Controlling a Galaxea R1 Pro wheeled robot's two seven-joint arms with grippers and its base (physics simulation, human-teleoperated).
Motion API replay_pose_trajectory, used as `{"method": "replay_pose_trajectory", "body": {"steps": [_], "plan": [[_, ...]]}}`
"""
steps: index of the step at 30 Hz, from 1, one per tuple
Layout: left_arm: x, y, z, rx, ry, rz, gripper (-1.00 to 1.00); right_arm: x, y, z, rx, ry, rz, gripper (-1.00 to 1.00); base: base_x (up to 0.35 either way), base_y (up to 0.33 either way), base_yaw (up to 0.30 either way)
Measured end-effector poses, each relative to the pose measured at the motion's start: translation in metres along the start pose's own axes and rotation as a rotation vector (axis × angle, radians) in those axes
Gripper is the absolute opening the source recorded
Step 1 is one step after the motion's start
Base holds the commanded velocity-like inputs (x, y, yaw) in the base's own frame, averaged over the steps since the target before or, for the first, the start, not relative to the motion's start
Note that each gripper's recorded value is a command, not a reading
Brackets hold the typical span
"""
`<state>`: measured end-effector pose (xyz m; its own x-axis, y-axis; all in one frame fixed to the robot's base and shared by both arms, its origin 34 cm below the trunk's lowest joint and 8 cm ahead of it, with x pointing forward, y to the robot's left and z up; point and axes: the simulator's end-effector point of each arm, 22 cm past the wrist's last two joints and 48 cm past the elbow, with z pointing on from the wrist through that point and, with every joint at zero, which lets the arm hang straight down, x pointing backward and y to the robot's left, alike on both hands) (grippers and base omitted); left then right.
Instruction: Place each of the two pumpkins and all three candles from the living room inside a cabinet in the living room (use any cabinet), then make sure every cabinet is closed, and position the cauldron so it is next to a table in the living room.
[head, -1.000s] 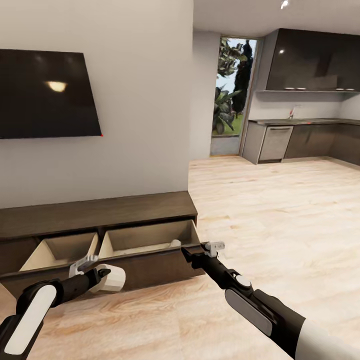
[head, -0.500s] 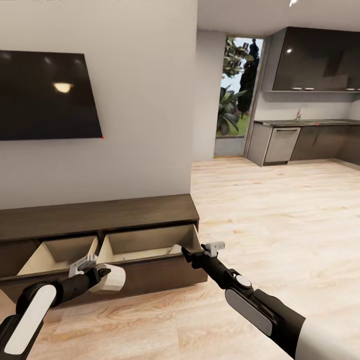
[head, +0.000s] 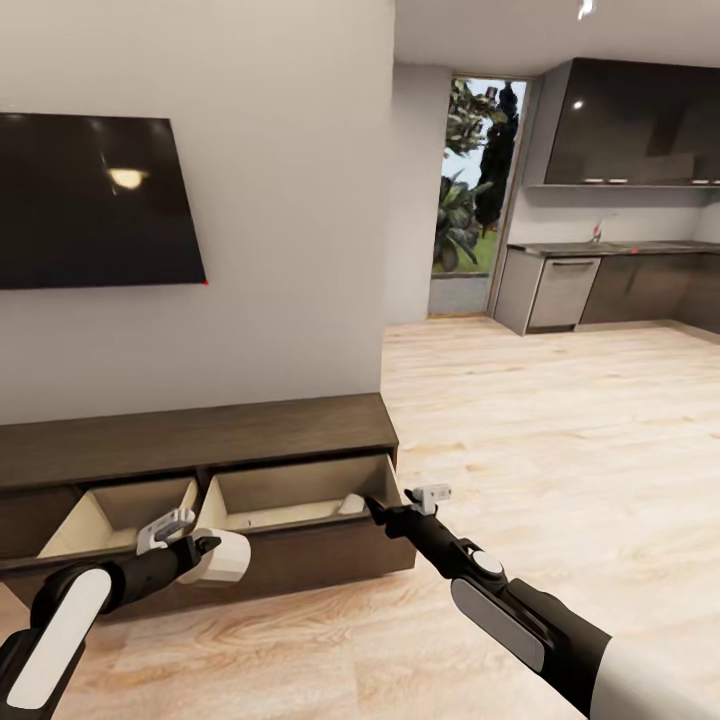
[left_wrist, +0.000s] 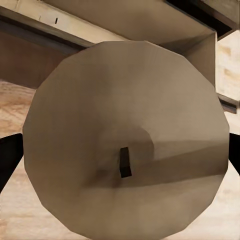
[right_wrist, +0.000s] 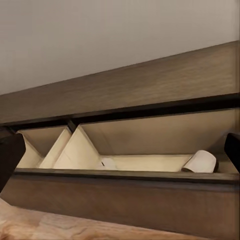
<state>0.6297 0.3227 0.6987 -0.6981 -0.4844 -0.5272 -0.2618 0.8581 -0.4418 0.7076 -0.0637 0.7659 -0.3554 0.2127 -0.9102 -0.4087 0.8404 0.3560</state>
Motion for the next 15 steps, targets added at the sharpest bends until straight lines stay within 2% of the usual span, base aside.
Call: {"method": "replay_pose_trajectory", "body": {"steps": [7, 11, 15], "plan": [[-0.011, -0.004, -0.010, -0.002, -0.005, 0.001, -1.00, -0.010, -0.001, -0.002, 0.022, 0.010, 0.001, 1.00, 0.000, 0.000, 0.000], [-0.007, -0.007, -0.017, 0.002, 0.041, 0.010, -1.00, -0.018, -0.002, -0.003, 0.035, 0.009, 0.002, 1.00, 0.000, 0.000, 0.000], [-0.012, -0.008, -0.022, 0.001, 0.058, -0.002, -1.00, -0.028, 0.002, -0.004, 0.032, 0.002, 0.001, 1.00, 0.000, 0.000, 0.000]]}}
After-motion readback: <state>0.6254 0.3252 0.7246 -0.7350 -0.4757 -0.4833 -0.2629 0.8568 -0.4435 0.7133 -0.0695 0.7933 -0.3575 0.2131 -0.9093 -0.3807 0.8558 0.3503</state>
